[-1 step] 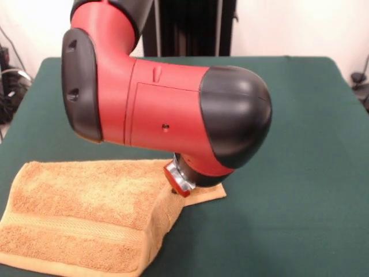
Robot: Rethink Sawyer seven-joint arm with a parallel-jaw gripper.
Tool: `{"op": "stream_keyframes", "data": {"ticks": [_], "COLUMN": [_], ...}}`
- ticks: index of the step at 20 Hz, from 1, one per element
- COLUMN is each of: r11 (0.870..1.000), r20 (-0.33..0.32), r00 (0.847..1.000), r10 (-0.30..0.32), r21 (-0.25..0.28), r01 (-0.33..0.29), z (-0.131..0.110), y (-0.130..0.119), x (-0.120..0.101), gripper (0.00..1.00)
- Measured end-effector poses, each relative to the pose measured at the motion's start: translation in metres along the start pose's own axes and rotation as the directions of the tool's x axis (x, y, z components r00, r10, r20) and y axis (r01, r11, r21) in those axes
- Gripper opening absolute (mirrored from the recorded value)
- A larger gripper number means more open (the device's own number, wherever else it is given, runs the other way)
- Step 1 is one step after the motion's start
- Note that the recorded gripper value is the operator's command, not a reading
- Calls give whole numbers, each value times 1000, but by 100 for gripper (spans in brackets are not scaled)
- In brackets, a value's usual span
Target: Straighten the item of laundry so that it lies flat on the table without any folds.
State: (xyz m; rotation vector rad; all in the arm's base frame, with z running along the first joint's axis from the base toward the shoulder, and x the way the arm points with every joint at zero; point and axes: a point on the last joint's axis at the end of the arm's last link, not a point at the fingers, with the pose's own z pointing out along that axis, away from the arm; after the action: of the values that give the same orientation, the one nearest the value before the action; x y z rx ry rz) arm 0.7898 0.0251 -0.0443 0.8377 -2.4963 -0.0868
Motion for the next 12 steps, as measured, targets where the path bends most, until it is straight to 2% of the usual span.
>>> {"op": "stream_keyframes", "data": {"ticks": [4, 7, 9, 12], "r11": [999, 997, 996, 994], "r20": [32, 109, 132, 226], "r00": [999, 994, 991, 974], "r10": [5, 11, 13, 18], "r21": [-39, -80, -87, -106], "r01": [-4, -2, -1, 7], "z": [-4, -8, -9, -12], "y": [-4, -10, -11, -15], "x": [3, 2, 1, -4], "gripper": [100, 100, 100, 100]}}
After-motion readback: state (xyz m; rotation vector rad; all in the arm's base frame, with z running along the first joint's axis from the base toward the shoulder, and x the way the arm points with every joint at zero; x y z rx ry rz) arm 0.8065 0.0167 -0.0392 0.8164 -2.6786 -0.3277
